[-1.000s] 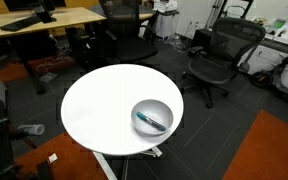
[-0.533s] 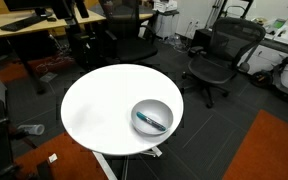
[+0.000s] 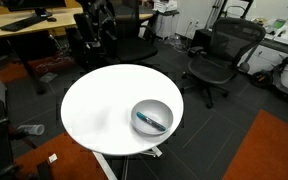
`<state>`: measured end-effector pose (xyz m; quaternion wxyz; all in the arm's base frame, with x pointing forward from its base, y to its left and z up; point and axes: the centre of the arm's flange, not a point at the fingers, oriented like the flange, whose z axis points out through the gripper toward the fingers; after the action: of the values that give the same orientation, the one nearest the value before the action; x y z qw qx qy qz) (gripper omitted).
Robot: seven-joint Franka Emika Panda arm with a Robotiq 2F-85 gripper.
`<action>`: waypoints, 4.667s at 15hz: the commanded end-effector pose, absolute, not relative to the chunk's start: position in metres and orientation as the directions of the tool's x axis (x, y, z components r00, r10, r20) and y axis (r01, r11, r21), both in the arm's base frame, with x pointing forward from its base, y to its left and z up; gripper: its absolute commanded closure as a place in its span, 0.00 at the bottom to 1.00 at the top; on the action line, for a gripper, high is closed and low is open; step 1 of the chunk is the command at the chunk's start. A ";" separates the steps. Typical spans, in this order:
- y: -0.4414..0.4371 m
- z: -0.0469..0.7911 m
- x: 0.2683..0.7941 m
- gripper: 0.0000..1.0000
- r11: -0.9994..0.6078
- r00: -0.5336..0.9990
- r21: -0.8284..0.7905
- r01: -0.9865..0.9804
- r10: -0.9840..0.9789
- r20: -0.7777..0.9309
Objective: Put the marker on the table
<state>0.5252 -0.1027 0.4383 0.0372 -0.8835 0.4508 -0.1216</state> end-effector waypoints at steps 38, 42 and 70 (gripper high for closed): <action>-0.251 0.207 0.629 0.00 -0.240 0.239 -0.053 -0.969 -0.971 0.015; -0.257 0.190 0.634 0.00 -0.240 0.240 -0.029 -0.970 -0.971 0.008; -0.251 0.159 0.635 0.95 -0.268 0.268 0.007 -0.964 -0.964 -0.004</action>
<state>0.6393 -0.2543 0.1412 -0.0144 -0.7927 0.6094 0.0004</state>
